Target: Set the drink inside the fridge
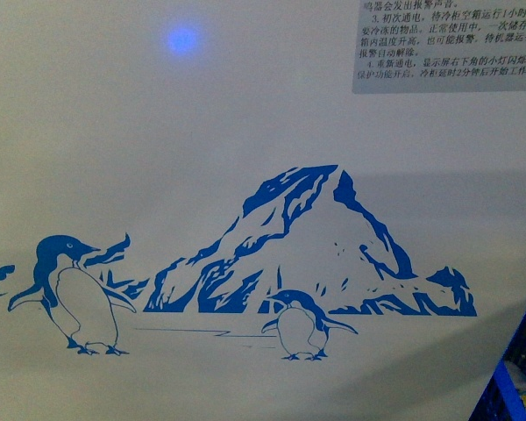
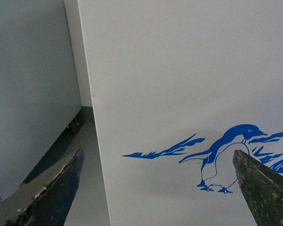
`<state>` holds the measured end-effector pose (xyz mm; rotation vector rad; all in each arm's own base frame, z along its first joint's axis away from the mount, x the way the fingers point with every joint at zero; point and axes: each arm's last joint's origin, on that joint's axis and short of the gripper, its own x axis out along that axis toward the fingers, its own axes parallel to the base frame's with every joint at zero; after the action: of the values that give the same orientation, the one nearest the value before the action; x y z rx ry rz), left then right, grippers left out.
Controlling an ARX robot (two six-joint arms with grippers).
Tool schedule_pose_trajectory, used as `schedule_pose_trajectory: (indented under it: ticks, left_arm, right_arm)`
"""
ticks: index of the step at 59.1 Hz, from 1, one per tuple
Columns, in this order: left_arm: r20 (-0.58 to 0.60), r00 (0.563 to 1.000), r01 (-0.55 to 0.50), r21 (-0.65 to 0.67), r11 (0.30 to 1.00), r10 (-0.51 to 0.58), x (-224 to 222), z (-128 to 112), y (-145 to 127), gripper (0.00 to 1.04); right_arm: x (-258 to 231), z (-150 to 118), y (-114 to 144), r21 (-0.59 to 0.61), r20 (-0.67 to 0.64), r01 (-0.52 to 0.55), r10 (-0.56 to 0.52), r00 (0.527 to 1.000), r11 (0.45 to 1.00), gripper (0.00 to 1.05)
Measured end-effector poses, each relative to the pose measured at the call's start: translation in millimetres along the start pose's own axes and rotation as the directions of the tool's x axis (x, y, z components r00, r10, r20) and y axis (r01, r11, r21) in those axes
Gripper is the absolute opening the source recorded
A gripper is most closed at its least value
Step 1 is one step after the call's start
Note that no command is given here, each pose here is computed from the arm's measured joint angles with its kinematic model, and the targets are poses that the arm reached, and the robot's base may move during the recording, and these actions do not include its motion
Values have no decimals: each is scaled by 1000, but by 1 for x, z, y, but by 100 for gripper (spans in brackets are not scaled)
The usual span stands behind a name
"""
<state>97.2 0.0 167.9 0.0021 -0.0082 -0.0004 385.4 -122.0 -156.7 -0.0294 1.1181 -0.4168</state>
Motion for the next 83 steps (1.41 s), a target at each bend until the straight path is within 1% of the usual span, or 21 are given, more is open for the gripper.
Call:
schedule_pose_trajectory:
  ticks: [10, 20, 23, 27, 34, 40, 43, 48, 55, 60, 62, 68, 69, 73, 79, 83]
  left_arm:
    - [0, 1000, 0, 0, 1000, 0, 0, 0, 0, 97]
    - [0, 1000, 0, 0, 1000, 0, 0, 0, 0, 97]
    - [0, 1000, 0, 0, 1000, 0, 0, 0, 0, 97]
    - [0, 1000, 0, 0, 1000, 0, 0, 0, 0, 97]
    - [0, 1000, 0, 0, 1000, 0, 0, 0, 0, 97]
    - [0, 1000, 0, 0, 1000, 0, 0, 0, 0, 97]
    - [0, 1000, 0, 0, 1000, 0, 0, 0, 0, 97]
    - [0, 1000, 0, 0, 1000, 0, 0, 0, 0, 97]
    - [0, 1000, 0, 0, 1000, 0, 0, 0, 0, 97]
    - [0, 1000, 0, 0, 1000, 0, 0, 0, 0, 97]
    - [0, 1000, 0, 0, 1000, 0, 0, 0, 0, 97]
    - [0, 1000, 0, 0, 1000, 0, 0, 0, 0, 97]
    - [0, 1000, 0, 0, 1000, 0, 0, 0, 0, 97]
    - [0, 1000, 0, 0, 1000, 0, 0, 0, 0, 97]
    - [0, 1000, -1, 0, 1000, 1, 0, 0, 0, 97]
    - [0, 1000, 0, 0, 1000, 0, 0, 0, 0, 97]
  right_arm:
    - [15, 5, 5, 5, -25, -9, 9, 1000, 1000, 97]
    - [30, 0, 13, 19, -86, -39, 40, 995, 999, 96]
    - [30, 2, 14, 19, -95, -44, 45, 994, 999, 91]
    - [30, 5, 15, 23, -100, -57, 59, 993, 998, 80]
    - [28, -1, 16, 20, -131, -66, 68, 989, 998, 60]
    - [14, -3, 14, 35, -136, -94, 98, 986, 995, 47]
    - [3, -4, 13, 38, -132, -113, 117, 984, 993, 42]
    - [-14, -2, 11, 33, -120, -118, 121, 985, 993, 41]
    - [-44, 10, 7, 16, -74, -128, 129, 989, 992, 40]
    - [-91, 35, -3, -1, 14, -148, 148, 989, 989, 40]
    - [-118, 48, -10, -7, 71, -157, 157, 985, 988, 40]
    - [-161, 64, -21, -16, 151, -176, 176, 973, 984, 40]
    - [-175, 68, -24, -21, 175, -182, 183, 967, 983, 40]
    - [-204, 73, -32, -27, 221, -192, 194, 956, 981, 40]
    - [-277, 77, -51, -40, 318, -222, 223, 921, 974, 40]
    - [-302, 76, -57, -48, 351, -238, 240, 905, 970, 40]
